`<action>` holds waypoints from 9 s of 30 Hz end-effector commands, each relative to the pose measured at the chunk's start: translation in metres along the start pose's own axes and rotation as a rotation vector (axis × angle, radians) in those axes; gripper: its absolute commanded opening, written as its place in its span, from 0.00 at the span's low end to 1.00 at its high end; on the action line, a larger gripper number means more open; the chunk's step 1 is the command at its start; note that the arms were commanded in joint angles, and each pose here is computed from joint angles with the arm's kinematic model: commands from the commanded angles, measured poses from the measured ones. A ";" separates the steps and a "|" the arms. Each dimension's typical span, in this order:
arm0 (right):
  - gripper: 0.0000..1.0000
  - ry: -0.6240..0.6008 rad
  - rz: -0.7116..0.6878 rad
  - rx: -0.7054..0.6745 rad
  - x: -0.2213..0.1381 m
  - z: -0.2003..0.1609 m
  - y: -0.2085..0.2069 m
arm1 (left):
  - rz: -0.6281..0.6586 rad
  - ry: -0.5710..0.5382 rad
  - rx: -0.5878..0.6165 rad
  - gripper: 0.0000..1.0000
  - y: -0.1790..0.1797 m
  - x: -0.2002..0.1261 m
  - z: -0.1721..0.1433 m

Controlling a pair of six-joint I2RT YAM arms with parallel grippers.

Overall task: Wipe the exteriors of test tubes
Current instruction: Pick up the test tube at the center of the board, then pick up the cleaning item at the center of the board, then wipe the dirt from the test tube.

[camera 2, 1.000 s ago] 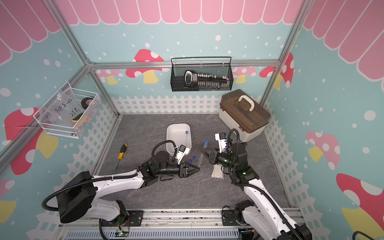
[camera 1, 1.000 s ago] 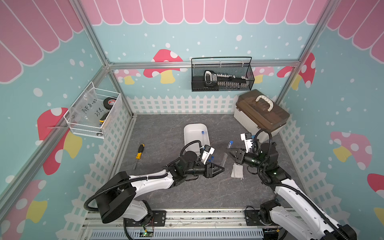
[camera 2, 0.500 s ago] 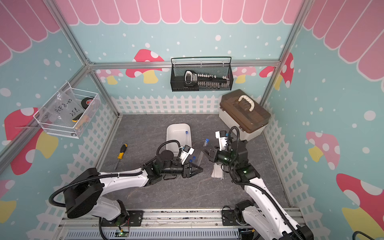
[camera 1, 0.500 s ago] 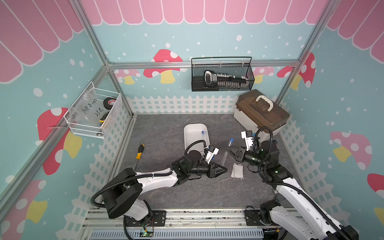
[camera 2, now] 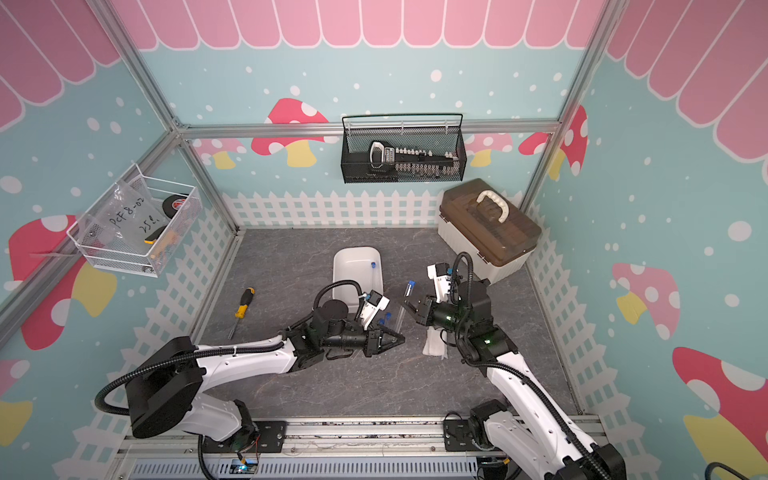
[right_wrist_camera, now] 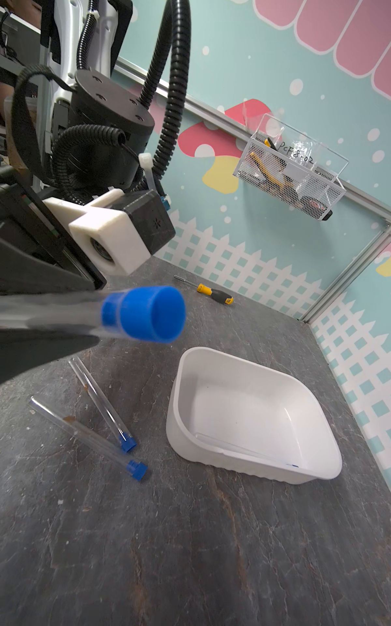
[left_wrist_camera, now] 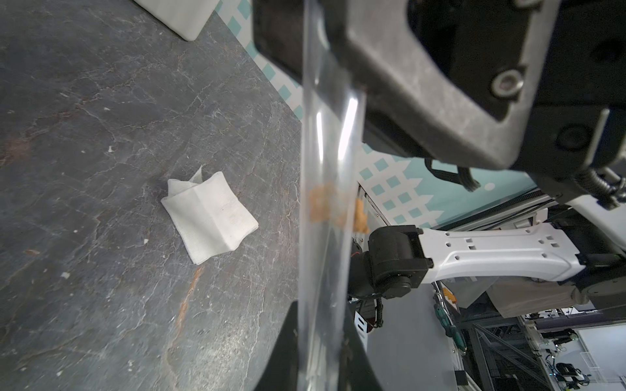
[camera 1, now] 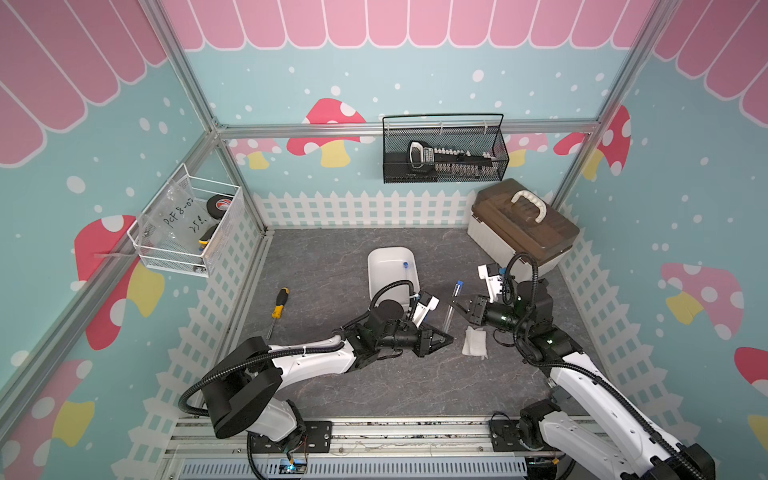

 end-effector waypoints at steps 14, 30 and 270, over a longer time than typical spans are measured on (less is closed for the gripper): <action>0.61 -0.086 -0.183 -0.033 -0.015 0.006 0.005 | 0.067 -0.125 -0.069 0.06 0.010 -0.009 -0.006; 0.48 0.122 -0.903 0.122 -0.032 -0.046 -0.079 | 0.132 -0.138 -0.057 0.06 0.012 -0.034 -0.006; 0.20 -0.114 -0.233 -0.089 0.080 0.046 0.029 | 0.029 -0.151 -0.074 0.07 0.014 -0.029 0.012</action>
Point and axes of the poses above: each gripper's point midway between its finger pads, its own x axis out along the fingers, its own y axis along the line the jaws close on, z = x × y, the point moved 10 cm from there along -x, back along the fingers, and after that the axes turned 4 degrees about x, right-handed, at the moved point
